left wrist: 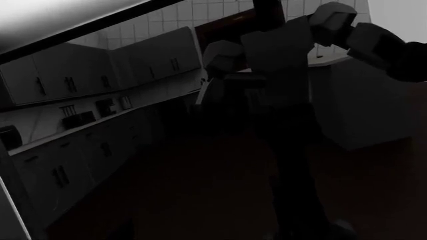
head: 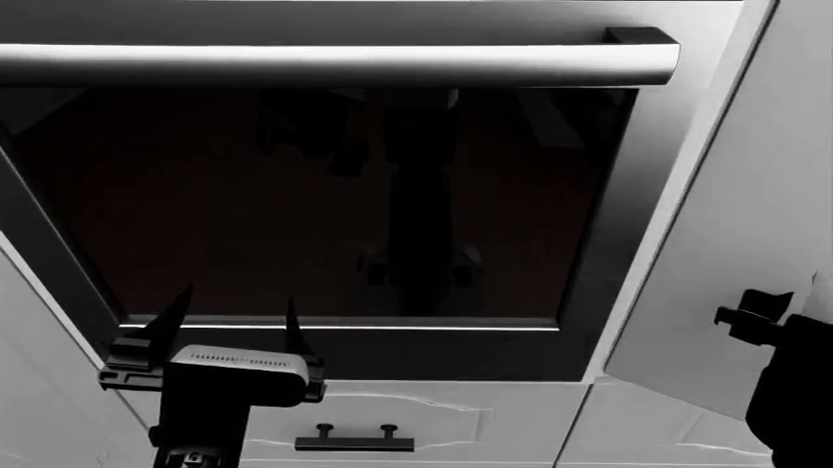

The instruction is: Close the side bottom right group 3 doors

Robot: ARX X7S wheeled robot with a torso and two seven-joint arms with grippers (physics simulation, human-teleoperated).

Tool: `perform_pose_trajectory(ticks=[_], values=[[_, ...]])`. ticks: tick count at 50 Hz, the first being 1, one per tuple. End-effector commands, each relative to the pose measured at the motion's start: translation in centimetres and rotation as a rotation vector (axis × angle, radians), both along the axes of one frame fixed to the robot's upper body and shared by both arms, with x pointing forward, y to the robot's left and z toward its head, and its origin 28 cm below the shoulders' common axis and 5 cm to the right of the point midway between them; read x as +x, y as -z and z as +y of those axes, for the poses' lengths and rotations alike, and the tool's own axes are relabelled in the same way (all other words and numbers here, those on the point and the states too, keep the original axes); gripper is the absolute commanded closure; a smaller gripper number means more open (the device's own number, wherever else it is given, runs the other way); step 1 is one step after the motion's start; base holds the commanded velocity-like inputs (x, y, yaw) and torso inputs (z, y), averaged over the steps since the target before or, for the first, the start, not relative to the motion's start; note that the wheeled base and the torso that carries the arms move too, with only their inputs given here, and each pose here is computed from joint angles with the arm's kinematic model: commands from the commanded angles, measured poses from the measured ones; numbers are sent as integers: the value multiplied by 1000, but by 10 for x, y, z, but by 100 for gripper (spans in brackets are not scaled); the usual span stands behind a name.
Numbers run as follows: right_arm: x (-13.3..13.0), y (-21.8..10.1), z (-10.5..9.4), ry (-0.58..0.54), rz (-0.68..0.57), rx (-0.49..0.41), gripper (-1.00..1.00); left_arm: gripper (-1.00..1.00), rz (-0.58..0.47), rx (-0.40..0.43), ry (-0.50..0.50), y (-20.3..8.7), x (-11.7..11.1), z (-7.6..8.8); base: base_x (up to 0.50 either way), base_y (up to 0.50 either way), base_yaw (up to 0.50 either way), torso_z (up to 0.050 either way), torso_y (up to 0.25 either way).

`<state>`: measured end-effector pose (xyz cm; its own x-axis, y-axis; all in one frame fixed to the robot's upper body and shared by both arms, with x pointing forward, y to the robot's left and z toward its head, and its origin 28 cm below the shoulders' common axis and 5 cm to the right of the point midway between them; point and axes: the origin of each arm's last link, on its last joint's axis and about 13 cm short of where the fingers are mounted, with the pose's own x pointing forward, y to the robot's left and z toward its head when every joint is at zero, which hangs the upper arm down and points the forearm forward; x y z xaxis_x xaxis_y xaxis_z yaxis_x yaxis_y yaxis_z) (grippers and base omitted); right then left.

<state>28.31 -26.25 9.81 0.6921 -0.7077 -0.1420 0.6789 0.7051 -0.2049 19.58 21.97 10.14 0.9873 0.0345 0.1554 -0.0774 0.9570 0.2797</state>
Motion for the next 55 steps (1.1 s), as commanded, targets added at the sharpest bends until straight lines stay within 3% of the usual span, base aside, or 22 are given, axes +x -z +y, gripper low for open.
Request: perform_pose_trajectory(ticks=[1, 35, 55], values=[[20, -41, -9, -40, -125, -71, -100, -100, 1, 0, -1, 1, 0, 0, 17, -4, 4, 0, 0], [51, -64, -11, -55, -130, -89, -100, -100, -2, 6, 3, -2, 1, -1, 8, -4, 5, 1, 0], [67, -61, -9, -62, -120, -87, -100, -100, 4, 5, -1, 1, 1, 0, 9, -4, 5, 1, 1]])
